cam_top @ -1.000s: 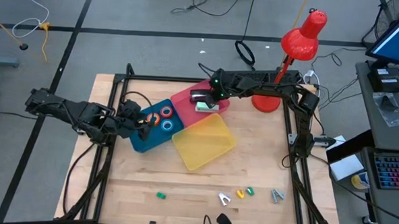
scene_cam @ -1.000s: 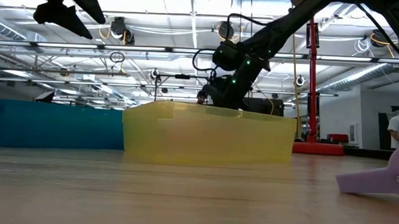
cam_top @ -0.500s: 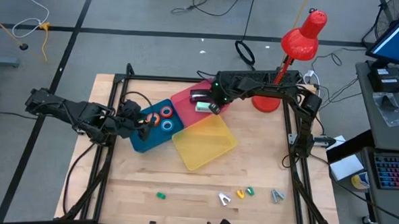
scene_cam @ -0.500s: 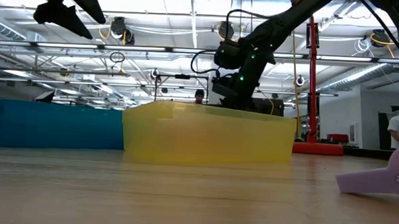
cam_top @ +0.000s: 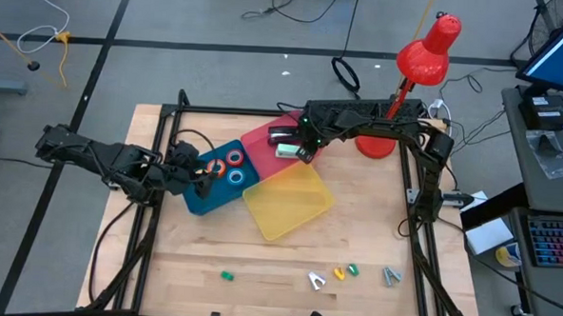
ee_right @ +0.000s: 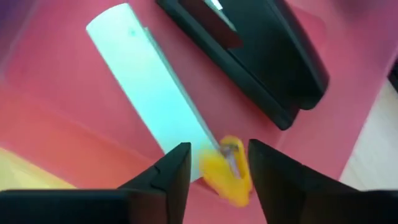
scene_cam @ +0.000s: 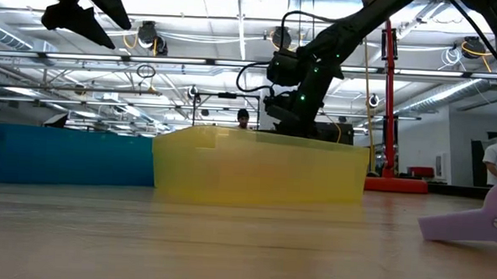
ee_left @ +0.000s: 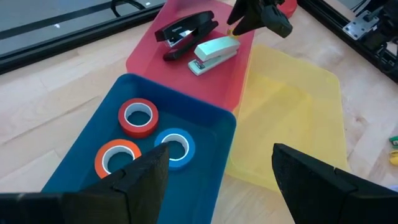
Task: Pick and place Stapler, Stapler remover, tape
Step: Adjust the black stapler in the bin, then put the right green stapler into the pink bin
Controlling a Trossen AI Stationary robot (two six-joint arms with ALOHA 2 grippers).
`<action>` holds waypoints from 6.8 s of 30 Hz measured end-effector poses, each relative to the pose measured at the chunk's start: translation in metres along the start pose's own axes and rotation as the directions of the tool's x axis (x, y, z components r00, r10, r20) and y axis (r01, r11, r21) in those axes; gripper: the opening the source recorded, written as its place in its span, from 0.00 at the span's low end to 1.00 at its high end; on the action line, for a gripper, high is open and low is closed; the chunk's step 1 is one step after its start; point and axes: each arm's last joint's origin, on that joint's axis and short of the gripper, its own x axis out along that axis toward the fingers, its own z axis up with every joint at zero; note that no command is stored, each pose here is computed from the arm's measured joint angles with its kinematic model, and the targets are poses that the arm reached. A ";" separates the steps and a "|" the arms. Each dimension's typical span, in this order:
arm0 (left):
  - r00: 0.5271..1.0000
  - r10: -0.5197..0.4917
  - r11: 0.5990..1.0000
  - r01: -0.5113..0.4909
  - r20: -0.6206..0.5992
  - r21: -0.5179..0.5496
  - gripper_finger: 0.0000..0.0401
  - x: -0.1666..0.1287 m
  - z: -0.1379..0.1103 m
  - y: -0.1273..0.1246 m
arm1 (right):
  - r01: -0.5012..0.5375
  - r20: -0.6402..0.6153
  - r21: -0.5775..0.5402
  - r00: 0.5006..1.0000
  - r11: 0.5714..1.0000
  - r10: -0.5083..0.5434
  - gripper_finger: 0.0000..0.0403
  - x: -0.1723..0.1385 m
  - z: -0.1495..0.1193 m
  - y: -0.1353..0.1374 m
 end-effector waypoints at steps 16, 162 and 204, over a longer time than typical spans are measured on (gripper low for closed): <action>1.000 -0.003 1.000 0.003 -0.005 0.003 0.70 0.000 0.000 0.000 | 0.045 0.420 -0.109 0.908 0.993 0.005 0.46 -0.033 0.040 -0.010; 0.975 -0.157 0.973 0.180 -0.160 0.143 0.70 0.026 -0.061 -0.075 | -0.601 0.096 0.433 0.772 0.672 0.628 0.43 -0.136 -0.282 0.123; 0.976 -0.161 0.953 0.193 -0.149 0.234 0.71 0.018 -0.069 -0.076 | -0.065 -0.371 0.382 0.903 0.922 0.217 0.43 -0.118 -0.289 0.231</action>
